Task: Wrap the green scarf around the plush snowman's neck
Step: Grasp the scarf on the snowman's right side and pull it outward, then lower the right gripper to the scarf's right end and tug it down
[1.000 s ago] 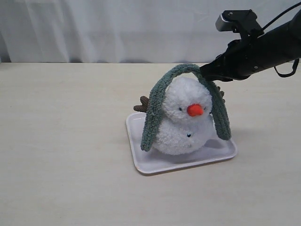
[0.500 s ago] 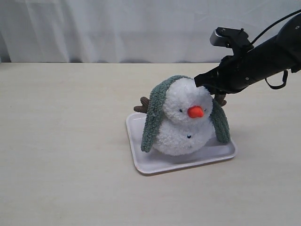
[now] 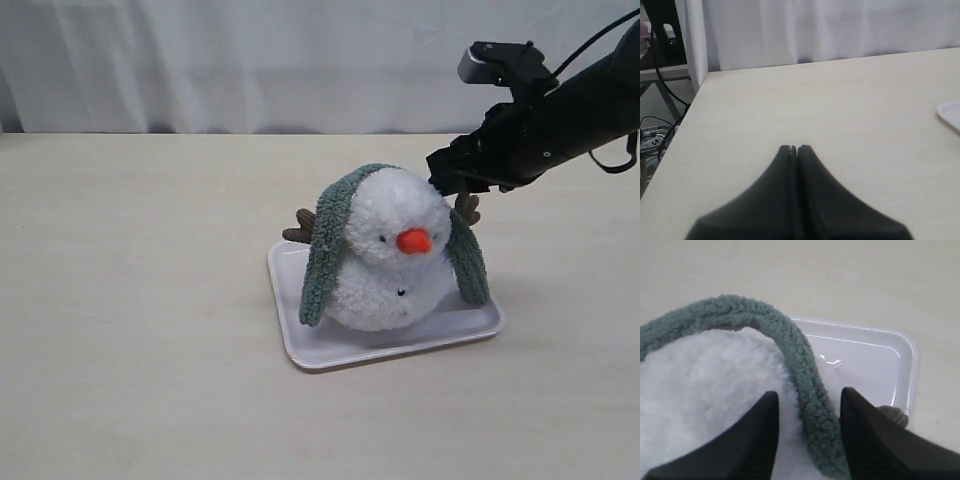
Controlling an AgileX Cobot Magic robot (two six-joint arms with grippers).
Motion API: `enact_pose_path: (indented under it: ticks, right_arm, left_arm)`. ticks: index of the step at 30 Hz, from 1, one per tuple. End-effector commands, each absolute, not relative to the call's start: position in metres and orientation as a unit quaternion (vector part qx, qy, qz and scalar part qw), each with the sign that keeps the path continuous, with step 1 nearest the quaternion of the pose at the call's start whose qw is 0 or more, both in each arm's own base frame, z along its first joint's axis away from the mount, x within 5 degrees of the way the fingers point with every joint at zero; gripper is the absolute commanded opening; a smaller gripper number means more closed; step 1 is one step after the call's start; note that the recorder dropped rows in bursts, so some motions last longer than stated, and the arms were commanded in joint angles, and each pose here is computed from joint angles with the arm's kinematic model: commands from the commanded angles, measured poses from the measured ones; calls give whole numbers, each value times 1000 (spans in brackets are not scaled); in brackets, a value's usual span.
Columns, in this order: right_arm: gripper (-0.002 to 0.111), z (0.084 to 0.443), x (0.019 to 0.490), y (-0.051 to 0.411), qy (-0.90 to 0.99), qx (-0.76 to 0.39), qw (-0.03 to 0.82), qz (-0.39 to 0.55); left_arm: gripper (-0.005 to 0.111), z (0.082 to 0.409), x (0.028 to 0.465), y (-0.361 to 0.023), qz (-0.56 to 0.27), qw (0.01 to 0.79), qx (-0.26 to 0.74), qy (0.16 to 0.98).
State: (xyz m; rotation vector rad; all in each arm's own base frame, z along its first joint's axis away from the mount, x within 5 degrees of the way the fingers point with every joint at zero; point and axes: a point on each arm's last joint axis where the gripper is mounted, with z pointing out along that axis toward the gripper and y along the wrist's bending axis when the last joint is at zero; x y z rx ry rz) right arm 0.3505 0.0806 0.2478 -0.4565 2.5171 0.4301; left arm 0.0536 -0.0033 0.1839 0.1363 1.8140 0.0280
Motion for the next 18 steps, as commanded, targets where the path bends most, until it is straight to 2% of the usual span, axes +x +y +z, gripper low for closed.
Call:
enact_pose_path:
  ticks: [1,5,10,13,18]
  right_arm:
    - [41,275,336,76,930,-178,286,146]
    - [41,293,320,73,927,-202,284,137]
    - [41,291,310,69,935,-225,250,115]
    - [41,281,311,67,937,-224,245,104]
    - [43,241,314,63,935,-277,208,75]
  left_arm:
    - [0,184,54,-3,11,618,55,784]
    - [0,184,54,-3,11,618,55,784]
    - [0,184,54,-3,11,618,55,784]
    - [0,184,54,-3,11,618,55,784]
    - [0,184,54,-3,11,618,55,784]
